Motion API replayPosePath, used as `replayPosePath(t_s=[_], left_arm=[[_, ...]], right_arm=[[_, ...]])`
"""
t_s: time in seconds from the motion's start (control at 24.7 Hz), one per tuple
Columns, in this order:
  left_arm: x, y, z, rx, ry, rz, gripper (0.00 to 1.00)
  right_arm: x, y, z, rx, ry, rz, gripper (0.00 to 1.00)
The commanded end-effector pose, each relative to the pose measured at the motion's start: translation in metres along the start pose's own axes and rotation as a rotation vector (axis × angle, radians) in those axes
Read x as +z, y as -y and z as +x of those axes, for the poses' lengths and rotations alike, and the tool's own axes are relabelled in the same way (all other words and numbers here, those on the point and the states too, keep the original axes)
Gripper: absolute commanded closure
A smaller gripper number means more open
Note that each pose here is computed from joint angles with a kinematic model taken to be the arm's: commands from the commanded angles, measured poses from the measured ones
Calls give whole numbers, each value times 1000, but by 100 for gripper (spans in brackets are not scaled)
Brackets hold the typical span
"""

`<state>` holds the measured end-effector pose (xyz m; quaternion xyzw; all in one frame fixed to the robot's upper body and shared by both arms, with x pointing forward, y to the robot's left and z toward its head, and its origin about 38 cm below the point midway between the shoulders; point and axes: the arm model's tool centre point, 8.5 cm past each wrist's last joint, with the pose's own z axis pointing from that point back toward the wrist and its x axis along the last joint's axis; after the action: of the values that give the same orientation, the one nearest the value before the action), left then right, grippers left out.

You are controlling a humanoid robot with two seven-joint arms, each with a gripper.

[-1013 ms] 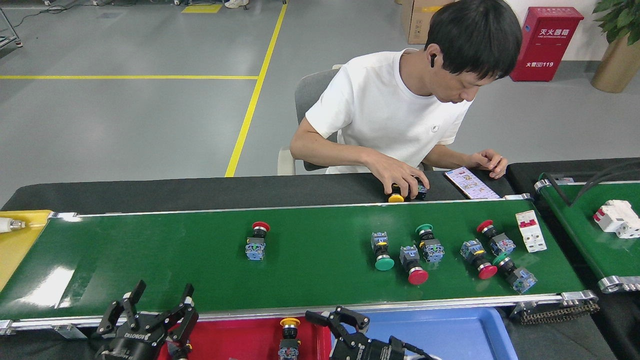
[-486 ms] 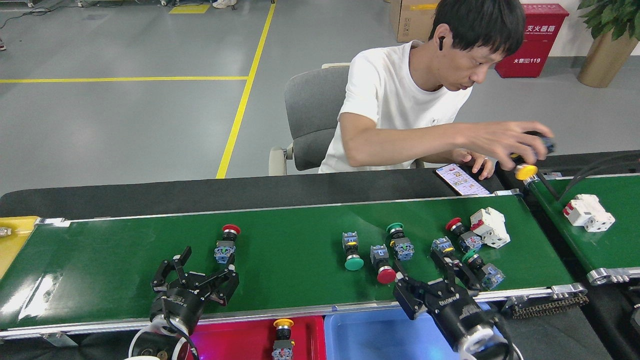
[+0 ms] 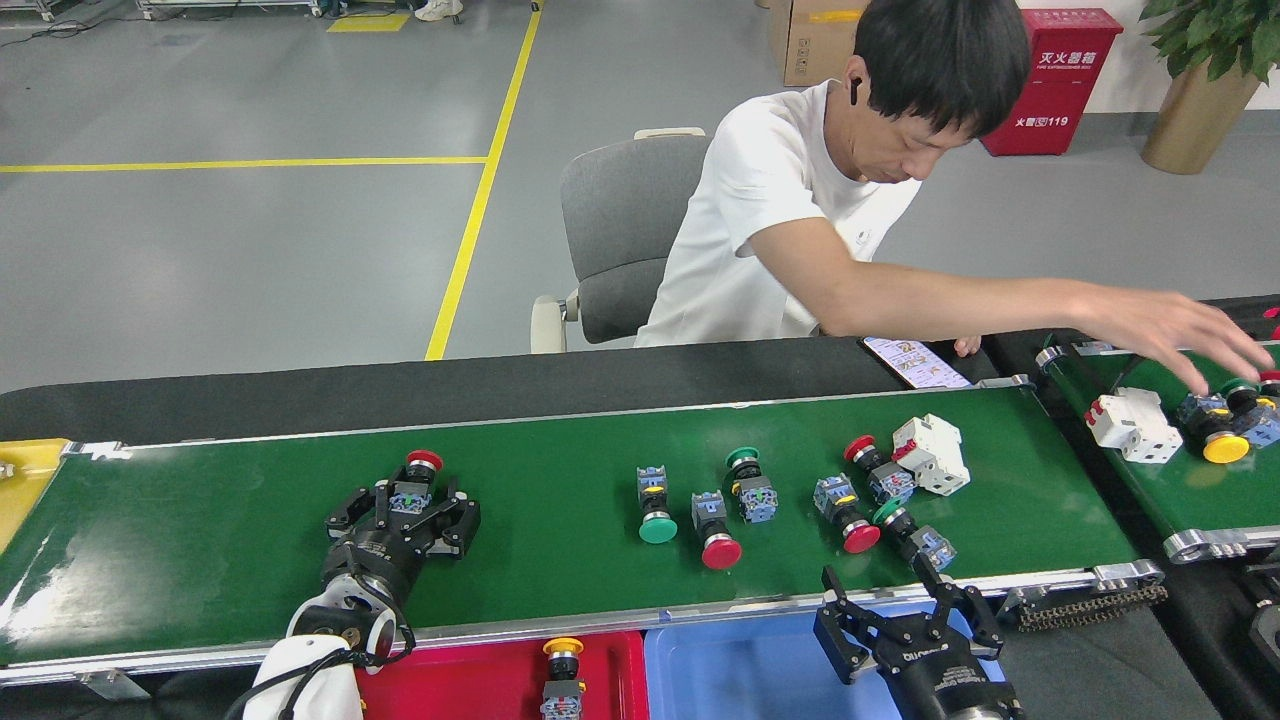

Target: Pick switch part from conveyor to tray

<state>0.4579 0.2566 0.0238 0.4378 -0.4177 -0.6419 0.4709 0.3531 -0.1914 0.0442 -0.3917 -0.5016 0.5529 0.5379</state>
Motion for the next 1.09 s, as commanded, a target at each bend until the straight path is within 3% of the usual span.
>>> replayPosePath(t_s=[0.0,0.12,0.24,0.32,0.41,0.53,0.57,0.69,0.73,0.89,1.05], left_arm=[[2,-2,-8,9,-5,15,92],[18,-3,-12,36,-4,62,92],[59,-8,-11,23,18,139,91],[99,-2,-6,9,25,165,91],[137,8,3,1,37,165,91],[191,33,24,6,75,136,90],[200,44,28,12,82,108,84],[206,51,29,15,81,93,14],[206,51,29,20,78,95,0],[205,49,18,28,34,104,0],[216,49,-25,70,-121,114,0]], right_arm=[[-14,6,6,6,-13,-11,4],[-30,6,20,9,-16,-6,4],[-43,13,32,-1,-5,-14,8],[-48,11,39,21,24,-6,34],[-48,14,45,52,68,-35,84],[-51,17,45,89,107,-50,86],[-51,17,44,86,110,-47,87],[-50,17,49,87,151,-44,93],[-50,17,50,88,159,-44,94],[-49,16,51,86,165,-41,96],[-46,21,56,83,195,-57,96]])
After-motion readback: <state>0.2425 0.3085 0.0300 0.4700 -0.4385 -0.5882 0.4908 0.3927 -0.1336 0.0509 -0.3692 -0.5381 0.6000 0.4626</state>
